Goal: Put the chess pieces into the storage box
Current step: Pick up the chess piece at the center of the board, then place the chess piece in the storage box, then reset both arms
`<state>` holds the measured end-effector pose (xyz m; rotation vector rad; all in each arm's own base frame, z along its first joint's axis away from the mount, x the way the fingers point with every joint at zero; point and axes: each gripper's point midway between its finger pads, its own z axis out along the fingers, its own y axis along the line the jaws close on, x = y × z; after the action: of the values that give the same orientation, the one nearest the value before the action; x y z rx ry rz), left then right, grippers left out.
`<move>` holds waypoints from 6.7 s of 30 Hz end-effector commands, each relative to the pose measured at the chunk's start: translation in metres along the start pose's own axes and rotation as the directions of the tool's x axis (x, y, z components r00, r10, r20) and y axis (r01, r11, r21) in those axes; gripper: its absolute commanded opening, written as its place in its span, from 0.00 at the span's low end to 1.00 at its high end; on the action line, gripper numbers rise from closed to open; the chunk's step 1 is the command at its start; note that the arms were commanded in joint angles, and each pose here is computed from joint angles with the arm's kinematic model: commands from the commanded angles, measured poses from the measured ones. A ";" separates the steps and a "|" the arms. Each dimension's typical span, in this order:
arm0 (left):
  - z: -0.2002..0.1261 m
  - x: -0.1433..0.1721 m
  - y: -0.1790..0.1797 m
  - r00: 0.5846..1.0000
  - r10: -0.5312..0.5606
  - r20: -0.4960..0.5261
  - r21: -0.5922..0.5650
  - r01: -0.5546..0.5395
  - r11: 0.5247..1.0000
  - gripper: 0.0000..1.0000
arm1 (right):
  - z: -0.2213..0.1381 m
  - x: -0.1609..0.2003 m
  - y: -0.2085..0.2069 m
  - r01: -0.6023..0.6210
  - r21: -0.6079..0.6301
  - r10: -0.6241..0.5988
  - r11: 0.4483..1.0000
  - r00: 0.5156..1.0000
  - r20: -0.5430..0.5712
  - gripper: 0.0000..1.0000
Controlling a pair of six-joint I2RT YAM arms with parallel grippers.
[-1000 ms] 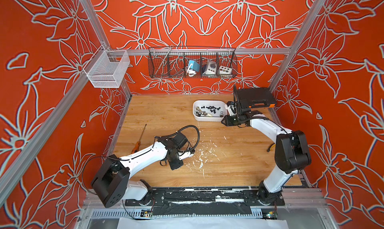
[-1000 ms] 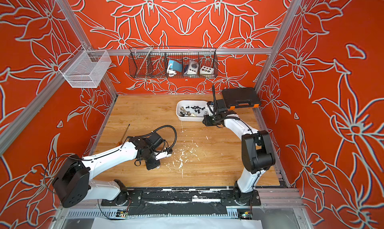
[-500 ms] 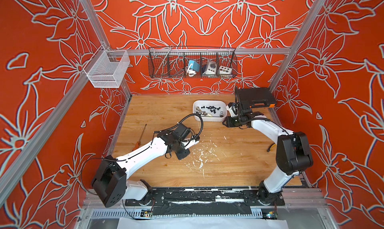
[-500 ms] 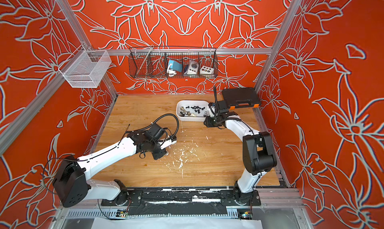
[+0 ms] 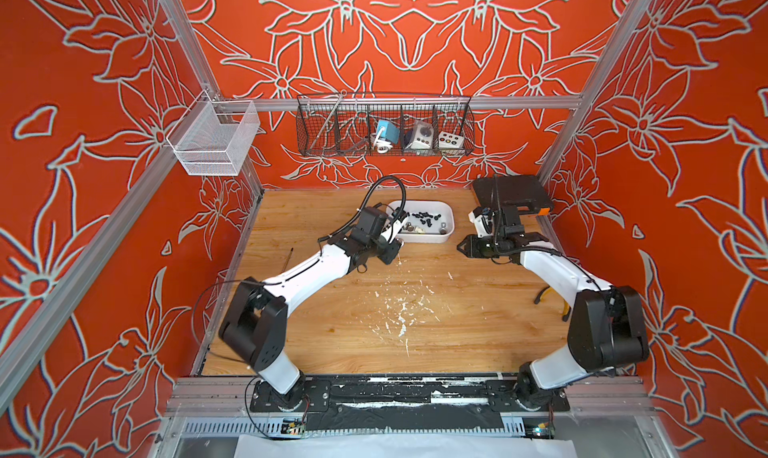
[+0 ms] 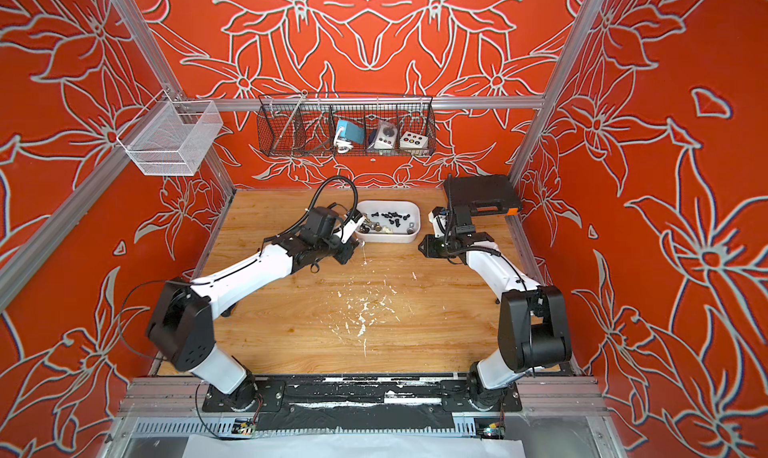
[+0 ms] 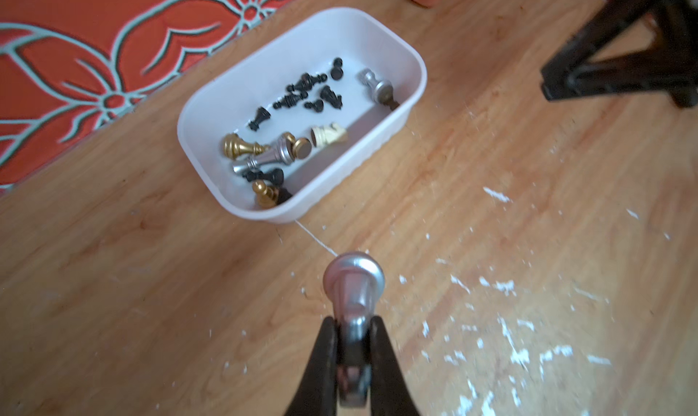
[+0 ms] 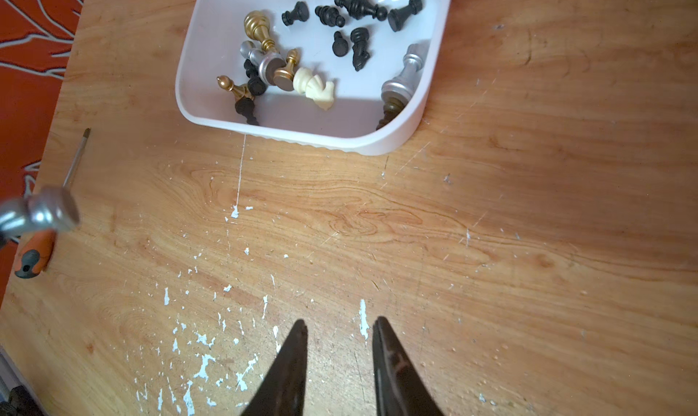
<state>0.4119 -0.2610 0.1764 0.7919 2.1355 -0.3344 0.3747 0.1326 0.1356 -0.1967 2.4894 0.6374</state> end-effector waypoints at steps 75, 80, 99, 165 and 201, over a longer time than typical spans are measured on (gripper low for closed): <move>-0.159 0.121 0.147 0.822 -0.238 0.517 -0.486 0.510 0.710 0.53 | -0.046 0.010 -0.062 -0.056 0.282 0.008 0.958 0.985 0.170 0.42; -0.188 0.158 0.152 0.773 -0.235 0.590 -0.547 0.596 0.588 0.71 | -0.057 0.006 -0.076 -0.077 0.355 -0.019 0.932 0.965 0.260 0.51; -0.193 0.230 0.163 0.740 -0.275 0.614 -0.643 0.671 0.370 0.98 | -0.072 0.038 -0.124 -0.052 0.604 -0.255 0.795 0.875 0.410 0.98; -0.136 0.193 0.161 0.800 -0.176 0.573 -0.509 0.516 0.689 0.98 | -0.046 0.026 -0.148 -0.024 0.653 -0.356 0.757 0.823 0.443 0.98; -0.135 0.193 0.161 0.800 -0.175 0.574 -0.509 0.516 0.689 0.98 | -0.046 0.025 -0.148 -0.024 0.652 -0.356 0.758 0.823 0.444 0.98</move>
<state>0.3380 0.0115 0.1051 -0.1462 1.7599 0.0389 0.3702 -0.0161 0.0911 0.0160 1.9661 -0.2306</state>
